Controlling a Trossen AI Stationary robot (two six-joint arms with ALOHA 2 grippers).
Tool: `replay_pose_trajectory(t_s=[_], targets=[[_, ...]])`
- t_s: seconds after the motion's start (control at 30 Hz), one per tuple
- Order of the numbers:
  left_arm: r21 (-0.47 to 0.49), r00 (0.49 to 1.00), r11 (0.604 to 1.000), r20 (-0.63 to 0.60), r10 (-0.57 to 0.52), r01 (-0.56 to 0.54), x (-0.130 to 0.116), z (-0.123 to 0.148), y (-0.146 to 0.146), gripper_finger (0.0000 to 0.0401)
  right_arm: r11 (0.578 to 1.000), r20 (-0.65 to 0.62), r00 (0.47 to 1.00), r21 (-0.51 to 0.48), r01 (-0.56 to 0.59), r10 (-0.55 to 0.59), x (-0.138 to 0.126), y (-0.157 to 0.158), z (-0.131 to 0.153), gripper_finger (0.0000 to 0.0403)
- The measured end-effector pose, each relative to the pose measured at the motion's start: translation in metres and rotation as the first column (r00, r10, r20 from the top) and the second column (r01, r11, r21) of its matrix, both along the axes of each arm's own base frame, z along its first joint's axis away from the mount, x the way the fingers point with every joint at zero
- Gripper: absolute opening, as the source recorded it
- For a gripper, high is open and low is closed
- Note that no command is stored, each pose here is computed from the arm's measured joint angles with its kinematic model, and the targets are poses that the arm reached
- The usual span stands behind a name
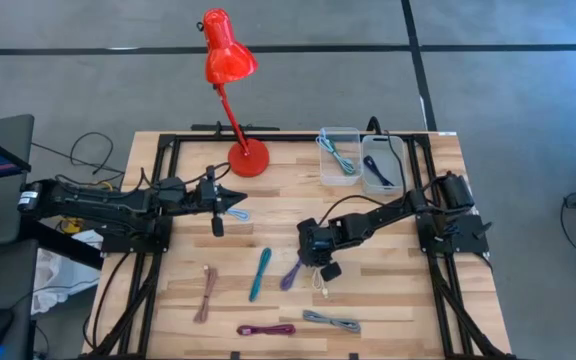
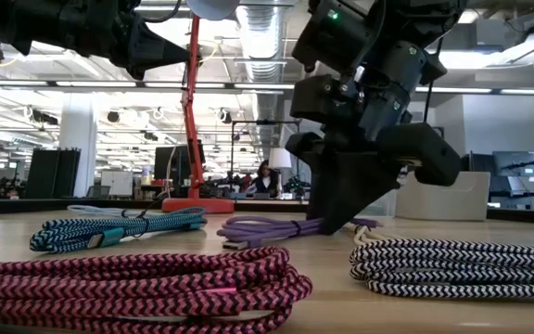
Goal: Pick & Place USB Port
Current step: Put the violet charger cable into the transparent bin
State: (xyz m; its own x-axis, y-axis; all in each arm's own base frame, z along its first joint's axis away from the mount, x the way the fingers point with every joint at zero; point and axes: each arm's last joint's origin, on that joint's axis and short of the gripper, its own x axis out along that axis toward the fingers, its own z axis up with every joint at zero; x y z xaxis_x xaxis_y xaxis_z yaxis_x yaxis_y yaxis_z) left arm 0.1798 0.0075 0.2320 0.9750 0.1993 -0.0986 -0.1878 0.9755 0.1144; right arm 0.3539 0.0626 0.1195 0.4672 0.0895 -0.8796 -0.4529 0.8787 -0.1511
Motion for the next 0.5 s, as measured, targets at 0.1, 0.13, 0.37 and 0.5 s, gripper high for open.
replay_pose_trajectory(t_s=[0.1,0.13,0.37,0.5], targets=[[-0.001,1.000,1.000,-0.003,0.000,0.000,0.000,0.000,0.000,0.0006,1.000,0.011,1.000,0.001,-0.001,0.001,0.001,0.000,0.001,0.0074],[-0.001,1.000,1.000,-0.003,0.000,0.000,0.000,0.000,0.000,0.0006,1.000,0.017,1.000,0.002,-0.002,0.002,0.000,0.000,0.003,0.0061],[-0.001,1.000,1.000,-0.004,0.001,-0.001,0.000,0.000,0.000,0.0006,1.000,0.049,0.999,-0.008,0.005,-0.004,0.000,-0.003,0.012,0.0017],[-0.001,1.000,1.000,-0.004,0.001,-0.001,0.000,0.000,0.000,0.0006,1.000,0.072,0.997,-0.009,0.008,-0.007,-0.001,-0.004,0.020,0.0011]])
